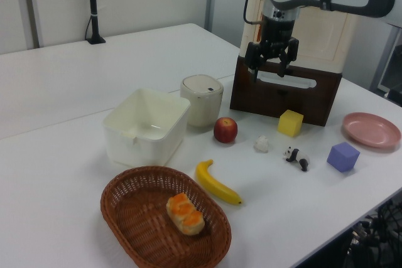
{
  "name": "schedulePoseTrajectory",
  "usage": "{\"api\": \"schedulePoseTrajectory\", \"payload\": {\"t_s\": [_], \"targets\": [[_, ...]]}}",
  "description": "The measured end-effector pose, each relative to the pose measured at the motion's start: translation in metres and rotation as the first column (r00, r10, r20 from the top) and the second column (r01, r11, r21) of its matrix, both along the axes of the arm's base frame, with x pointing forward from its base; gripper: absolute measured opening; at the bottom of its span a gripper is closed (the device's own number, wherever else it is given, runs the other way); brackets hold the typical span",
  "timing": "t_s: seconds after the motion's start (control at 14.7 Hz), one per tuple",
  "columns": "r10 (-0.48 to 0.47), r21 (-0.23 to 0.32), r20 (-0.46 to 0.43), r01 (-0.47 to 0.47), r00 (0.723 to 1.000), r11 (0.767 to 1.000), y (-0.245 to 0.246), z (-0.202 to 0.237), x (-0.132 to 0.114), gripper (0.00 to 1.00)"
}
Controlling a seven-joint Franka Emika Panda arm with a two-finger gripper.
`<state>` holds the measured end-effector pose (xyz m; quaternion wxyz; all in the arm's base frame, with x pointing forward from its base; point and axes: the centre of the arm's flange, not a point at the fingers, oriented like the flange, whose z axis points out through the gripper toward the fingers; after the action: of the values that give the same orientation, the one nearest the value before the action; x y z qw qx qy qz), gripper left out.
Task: Open the trash can
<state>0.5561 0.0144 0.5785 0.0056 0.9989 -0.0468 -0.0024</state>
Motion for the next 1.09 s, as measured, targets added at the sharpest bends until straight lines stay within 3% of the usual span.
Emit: {"api": "schedulePoseTrajectory", "payload": {"t_s": [1.09], "targets": [[0.003, 0.0, 0.013, -0.003, 1.0, 1.0, 0.0013, 0.0049, 0.0055, 1.0]]}}
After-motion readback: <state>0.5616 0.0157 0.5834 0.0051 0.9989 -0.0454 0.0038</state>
